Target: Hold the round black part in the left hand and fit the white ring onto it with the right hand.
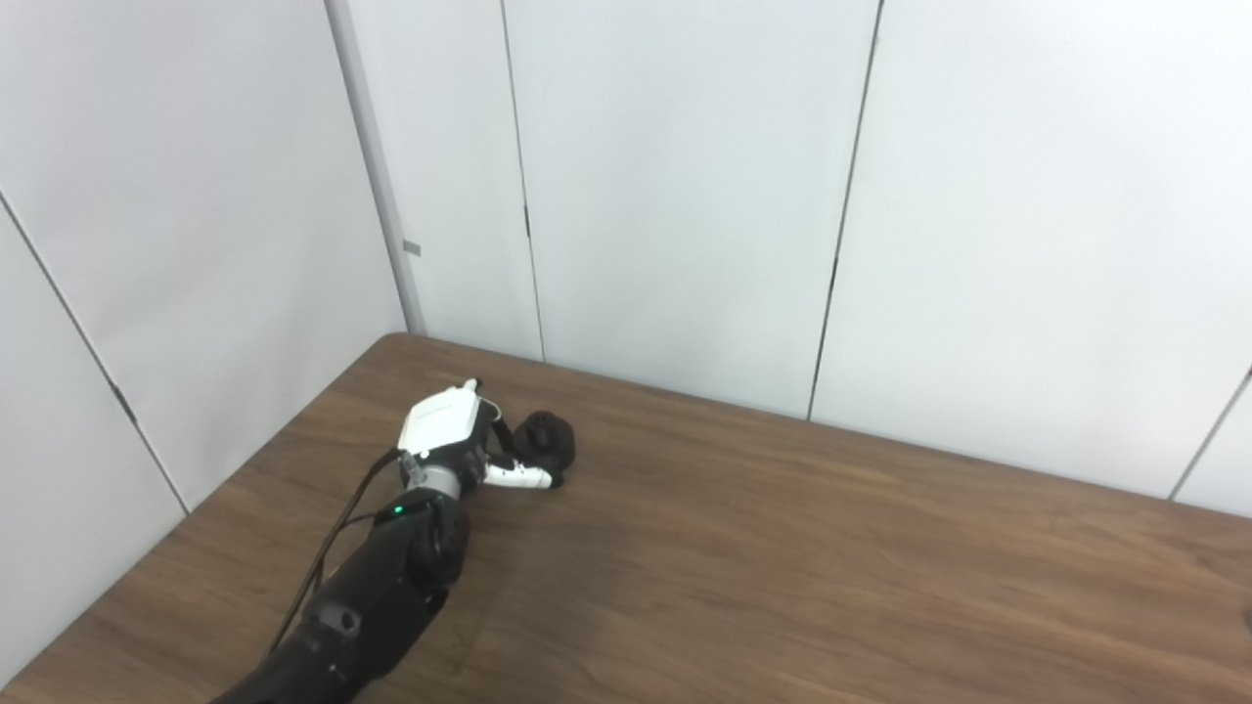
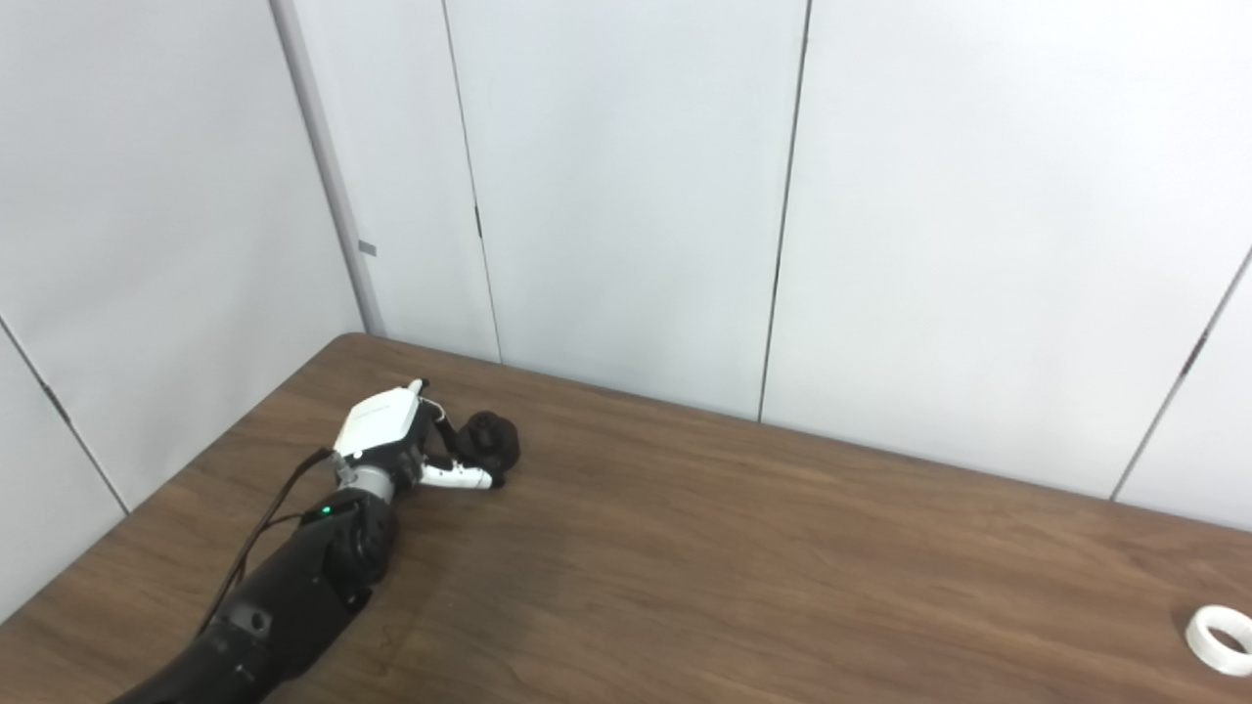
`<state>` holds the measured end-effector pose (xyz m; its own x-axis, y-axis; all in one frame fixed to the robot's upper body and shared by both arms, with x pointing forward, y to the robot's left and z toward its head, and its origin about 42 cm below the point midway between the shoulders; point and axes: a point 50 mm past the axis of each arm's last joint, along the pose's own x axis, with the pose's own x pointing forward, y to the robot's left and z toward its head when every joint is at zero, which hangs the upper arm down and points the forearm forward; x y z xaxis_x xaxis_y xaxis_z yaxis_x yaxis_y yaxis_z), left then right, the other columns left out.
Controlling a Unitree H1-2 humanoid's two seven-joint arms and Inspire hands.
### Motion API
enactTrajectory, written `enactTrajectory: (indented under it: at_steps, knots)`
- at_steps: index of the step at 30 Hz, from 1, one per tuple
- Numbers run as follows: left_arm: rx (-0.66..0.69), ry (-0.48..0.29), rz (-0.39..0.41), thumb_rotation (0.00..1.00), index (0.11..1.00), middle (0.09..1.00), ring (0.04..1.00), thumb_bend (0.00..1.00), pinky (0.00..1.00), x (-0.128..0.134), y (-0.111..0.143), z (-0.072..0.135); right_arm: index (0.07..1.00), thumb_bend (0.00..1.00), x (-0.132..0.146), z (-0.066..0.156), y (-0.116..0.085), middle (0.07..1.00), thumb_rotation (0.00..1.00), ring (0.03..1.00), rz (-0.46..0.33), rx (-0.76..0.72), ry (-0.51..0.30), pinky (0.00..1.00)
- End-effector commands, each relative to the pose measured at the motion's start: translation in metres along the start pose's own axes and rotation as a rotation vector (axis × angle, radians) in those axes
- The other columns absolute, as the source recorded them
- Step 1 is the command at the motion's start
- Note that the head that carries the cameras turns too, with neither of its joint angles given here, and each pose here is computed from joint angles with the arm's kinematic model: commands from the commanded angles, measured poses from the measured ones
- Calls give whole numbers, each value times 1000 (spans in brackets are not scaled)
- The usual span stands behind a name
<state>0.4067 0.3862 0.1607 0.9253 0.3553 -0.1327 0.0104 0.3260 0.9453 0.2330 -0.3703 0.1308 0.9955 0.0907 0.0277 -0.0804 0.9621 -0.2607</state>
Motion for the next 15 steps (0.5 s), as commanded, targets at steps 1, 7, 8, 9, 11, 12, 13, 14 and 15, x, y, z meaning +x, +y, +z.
enactTrajectory:
  at_steps: [1,7,8,9,11,12,13,14,15]
  knots:
    - [0,2,-116,344,970,1000,1000,1000,1000,-12,-14,-3,904,744,0,0,-3,936,757,942,-3,-20,5,900]
    - [-21,-30,-121,347,978,1000,1000,1000,1000,-36,13,6,910,718,2,1,-1,942,765,951,5,-22,1,920]
    - [-22,-32,-128,351,986,1000,1000,1000,1000,-41,15,7,912,718,3,1,-1,944,766,952,5,-23,0,920]
    - [-20,-31,-135,353,989,1000,1000,1000,1000,-46,17,8,913,715,3,1,-1,944,765,952,4,-25,1,920]
    - [-16,-30,-153,361,990,1000,1000,1000,1000,-55,18,9,914,717,4,1,-1,943,765,949,1,-26,7,916]
    - [-14,-29,-162,361,988,1000,1000,1000,1000,-58,18,10,915,715,5,1,-1,944,762,949,0,-25,8,917]
    - [-8,-26,-172,364,987,1000,1000,1000,1000,-61,17,10,916,714,5,1,-1,946,759,950,-1,-24,9,919]
    - [-3,-24,-181,368,986,1000,1000,1000,1000,-63,17,10,915,717,5,1,-1,946,760,951,0,-25,8,921]
    - [2,-20,-188,370,984,1000,1000,1000,1000,-65,17,9,912,715,6,1,-1,944,761,949,0,-24,7,918]
